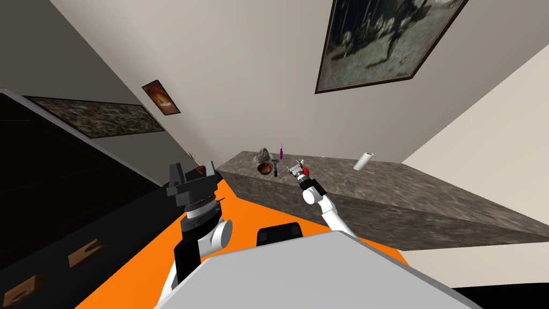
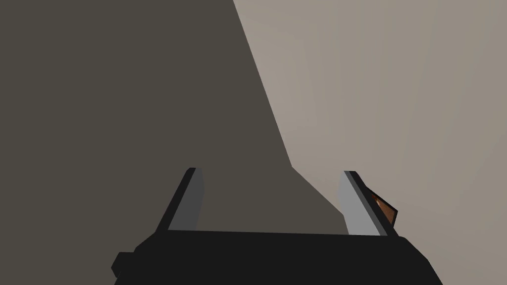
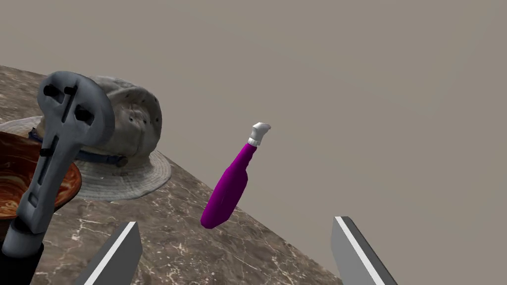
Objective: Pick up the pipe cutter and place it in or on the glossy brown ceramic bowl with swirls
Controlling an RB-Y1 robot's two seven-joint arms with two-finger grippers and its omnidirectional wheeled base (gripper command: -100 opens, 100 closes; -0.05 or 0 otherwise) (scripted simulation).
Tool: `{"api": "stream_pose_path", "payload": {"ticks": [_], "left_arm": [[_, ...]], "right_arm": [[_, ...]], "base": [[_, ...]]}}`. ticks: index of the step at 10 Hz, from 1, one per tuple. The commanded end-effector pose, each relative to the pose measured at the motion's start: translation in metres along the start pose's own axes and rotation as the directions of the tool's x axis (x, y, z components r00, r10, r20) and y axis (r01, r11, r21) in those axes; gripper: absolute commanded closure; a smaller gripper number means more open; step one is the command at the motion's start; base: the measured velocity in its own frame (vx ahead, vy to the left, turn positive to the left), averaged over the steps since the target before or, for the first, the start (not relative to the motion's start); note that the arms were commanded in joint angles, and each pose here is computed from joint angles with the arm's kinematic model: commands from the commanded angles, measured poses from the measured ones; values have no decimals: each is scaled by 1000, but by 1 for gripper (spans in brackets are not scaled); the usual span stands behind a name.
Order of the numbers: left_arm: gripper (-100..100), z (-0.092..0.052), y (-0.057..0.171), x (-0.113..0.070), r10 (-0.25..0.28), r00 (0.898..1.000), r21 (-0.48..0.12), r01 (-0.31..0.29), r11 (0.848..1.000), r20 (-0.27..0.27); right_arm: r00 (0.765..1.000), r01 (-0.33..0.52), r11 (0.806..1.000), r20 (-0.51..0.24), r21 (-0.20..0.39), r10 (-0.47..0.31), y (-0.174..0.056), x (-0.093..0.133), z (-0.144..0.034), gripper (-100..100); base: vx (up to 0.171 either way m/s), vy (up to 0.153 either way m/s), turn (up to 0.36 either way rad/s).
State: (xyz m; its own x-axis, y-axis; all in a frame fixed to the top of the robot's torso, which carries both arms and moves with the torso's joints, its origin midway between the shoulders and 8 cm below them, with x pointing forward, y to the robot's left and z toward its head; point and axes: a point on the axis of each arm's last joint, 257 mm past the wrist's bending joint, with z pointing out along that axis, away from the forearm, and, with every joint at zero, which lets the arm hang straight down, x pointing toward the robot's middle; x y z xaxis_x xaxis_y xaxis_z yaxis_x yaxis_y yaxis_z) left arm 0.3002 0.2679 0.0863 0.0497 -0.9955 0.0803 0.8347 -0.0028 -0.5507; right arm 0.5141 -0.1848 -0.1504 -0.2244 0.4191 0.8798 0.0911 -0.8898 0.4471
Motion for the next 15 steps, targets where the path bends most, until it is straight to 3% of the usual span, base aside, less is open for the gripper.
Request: {"api": "stream_pose_path", "payload": {"ticks": [1,5,6,10,14,15], "left_arm": [[0,0,0,0,0,1000,0,0,1000,0],[0,0,0,0,0,1000,0,0,1000,0],[0,0,0,0,0,1000,0,0,1000,0],[0,0,0,0,0,1000,0,0,1000,0],[0,0,0,0,0,1000,0,0,1000,0],[0,0,0,0,0,1000,0,0,1000,0]], "right_arm": [[996,-93,994,17,48,92,-23,-5,9,-100],[953,-301,940,93,160,289,-88,-14,27,-100],[952,-301,940,97,160,289,-89,-16,27,-100],[900,-433,869,173,239,400,-145,-15,36,-100],[859,-510,809,230,292,458,-189,-9,40,-100],[866,-496,821,218,282,449,-180,-10,39,-100]], "base": [[-7,-100,73],[10,-96,65],[17,-44,23],[30,-38,55],[54,-31,46],[28,-12,15]]}}
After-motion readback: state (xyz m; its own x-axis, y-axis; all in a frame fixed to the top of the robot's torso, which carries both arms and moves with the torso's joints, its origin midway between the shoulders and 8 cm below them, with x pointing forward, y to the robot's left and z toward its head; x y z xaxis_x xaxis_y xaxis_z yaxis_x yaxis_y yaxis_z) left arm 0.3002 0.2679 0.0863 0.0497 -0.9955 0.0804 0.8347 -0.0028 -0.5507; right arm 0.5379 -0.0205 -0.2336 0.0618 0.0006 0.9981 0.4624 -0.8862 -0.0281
